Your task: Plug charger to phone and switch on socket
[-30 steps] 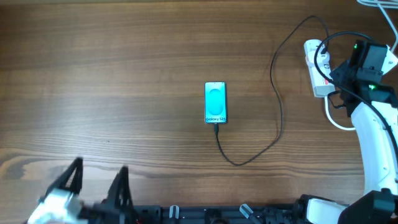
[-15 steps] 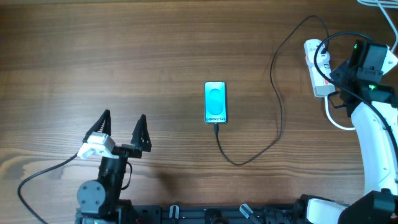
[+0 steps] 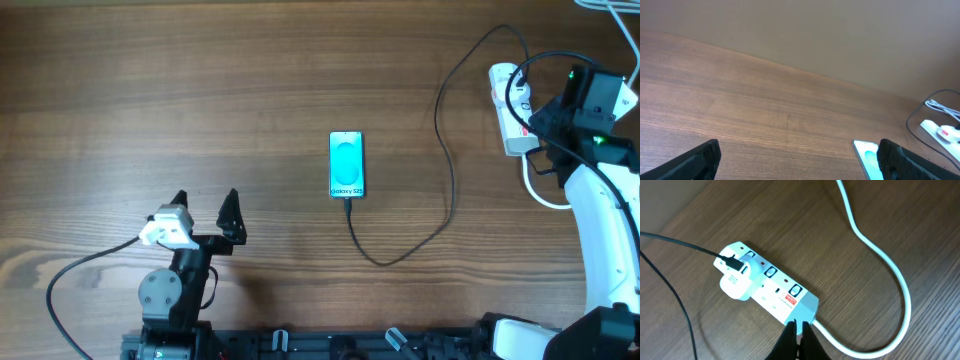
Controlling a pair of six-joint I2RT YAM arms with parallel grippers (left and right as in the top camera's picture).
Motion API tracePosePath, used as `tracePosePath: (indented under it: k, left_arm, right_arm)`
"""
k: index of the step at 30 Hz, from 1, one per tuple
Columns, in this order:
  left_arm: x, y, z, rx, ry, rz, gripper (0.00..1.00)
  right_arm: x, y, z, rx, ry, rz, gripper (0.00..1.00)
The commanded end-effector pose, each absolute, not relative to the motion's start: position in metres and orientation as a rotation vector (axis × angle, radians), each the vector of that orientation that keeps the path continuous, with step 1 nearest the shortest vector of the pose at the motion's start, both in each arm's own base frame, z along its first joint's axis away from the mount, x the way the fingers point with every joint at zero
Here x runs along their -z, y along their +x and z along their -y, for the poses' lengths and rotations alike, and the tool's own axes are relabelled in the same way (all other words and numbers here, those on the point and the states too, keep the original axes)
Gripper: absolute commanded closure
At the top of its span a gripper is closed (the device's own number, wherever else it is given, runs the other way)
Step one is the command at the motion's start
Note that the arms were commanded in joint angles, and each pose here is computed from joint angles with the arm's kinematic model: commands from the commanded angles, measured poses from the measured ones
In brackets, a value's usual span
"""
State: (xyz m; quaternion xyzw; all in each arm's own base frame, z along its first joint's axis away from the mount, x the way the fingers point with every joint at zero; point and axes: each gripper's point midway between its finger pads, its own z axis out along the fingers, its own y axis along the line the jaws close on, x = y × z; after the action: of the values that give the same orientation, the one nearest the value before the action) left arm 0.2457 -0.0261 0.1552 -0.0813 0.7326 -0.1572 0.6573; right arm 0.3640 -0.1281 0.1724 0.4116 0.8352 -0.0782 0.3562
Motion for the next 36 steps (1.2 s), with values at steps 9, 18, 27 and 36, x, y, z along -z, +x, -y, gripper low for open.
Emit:
tracePosePath:
  k: [9, 18, 27, 36]
  left_arm:
    - [-0.15, 0.246, 0.024, 0.352, -0.202, -1.676, 0.0]
    - [-0.15, 0.246, 0.024, 0.352, -0.202, -1.676, 0.0]
    - [-0.15, 0.246, 0.024, 0.352, -0.202, -1.676, 0.0]
    - [-0.15, 0.246, 0.024, 0.352, -0.202, -1.676, 0.0]
  right_arm:
    - [-0.12, 0.404, 0.141, -0.041, 1.166, -2.174, 0.96]
    - [-0.067, 0.455, 0.144, -0.106, 1.143, -2.267, 0.95]
    - [-0.071, 0.479, 0.146, -0.141, 1.092, -2.192, 0.96]
    - [-0.053, 0.482, 0.142, -0.088, 1.089, -2.214, 0.96]
